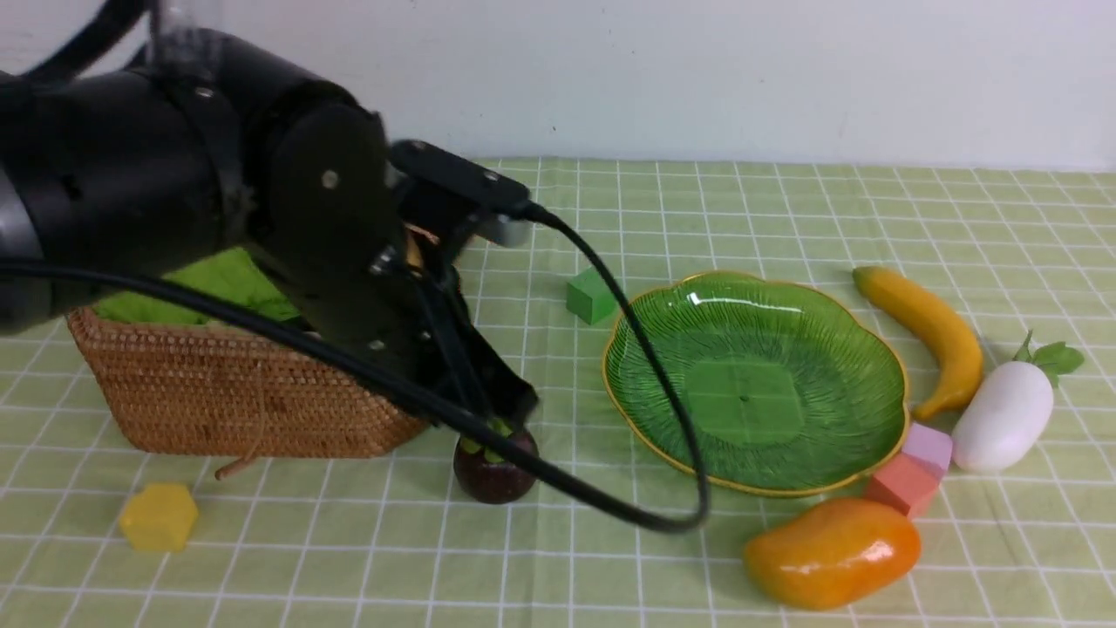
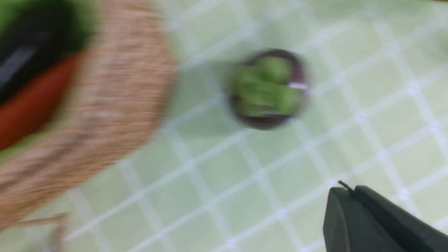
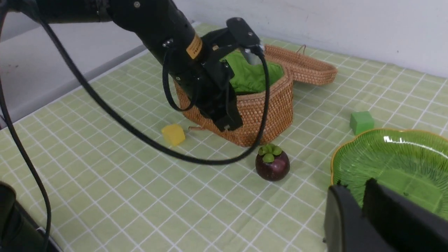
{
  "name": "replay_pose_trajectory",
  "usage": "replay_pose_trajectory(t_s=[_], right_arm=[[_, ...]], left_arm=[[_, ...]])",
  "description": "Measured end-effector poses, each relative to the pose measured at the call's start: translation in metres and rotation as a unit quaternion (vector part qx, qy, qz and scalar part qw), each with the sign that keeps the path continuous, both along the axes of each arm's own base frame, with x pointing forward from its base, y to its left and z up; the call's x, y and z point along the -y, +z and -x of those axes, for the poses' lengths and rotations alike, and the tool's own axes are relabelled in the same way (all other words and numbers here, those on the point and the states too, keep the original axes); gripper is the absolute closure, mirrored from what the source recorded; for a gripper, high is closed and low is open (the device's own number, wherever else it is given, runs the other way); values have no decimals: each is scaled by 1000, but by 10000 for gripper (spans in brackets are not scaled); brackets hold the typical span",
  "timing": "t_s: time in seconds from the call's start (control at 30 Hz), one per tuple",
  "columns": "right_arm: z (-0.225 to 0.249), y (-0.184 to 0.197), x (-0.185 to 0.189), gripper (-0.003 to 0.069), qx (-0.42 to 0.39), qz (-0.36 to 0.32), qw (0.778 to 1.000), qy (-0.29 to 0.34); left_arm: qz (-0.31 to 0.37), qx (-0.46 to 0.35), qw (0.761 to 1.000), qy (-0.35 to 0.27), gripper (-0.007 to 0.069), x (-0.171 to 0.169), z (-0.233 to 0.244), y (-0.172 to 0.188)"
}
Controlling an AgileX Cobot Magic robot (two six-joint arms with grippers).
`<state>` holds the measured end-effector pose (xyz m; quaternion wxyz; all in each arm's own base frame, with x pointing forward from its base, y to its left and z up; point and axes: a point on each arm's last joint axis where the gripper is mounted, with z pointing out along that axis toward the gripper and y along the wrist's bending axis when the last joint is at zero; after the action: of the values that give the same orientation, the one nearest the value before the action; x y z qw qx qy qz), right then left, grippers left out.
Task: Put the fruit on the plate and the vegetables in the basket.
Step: Grab a mangosteen with your left arm and put it on the plate on the right
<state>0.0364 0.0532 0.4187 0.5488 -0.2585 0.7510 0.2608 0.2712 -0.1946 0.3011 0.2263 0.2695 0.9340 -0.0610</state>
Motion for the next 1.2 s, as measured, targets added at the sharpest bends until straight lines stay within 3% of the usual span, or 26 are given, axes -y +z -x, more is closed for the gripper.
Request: replay_pose_trajectory(t_s=[0.13,0.4,0.57,0.93,1.2], right_arm=[[1,-1,0,560,-6,5,1000,4],[1,-2,0,552,-8,6,1000,5],[1,-2,0,549,-10,7,1000,6],[3,-5,-1,546,-21,16,1000,14],[3,-5,-1,541,-22,16,1000,14]], left_arm=[[-7,-15,1000,-24,561,22,4,-17],[-36,34,999,-22,158,38,-27,-53],[-51,72,996,-4,20,43,-44,-72],[-100,71,992,19,39,45,-59,-114],[-107,71,992,12,44,48,-63,-125]])
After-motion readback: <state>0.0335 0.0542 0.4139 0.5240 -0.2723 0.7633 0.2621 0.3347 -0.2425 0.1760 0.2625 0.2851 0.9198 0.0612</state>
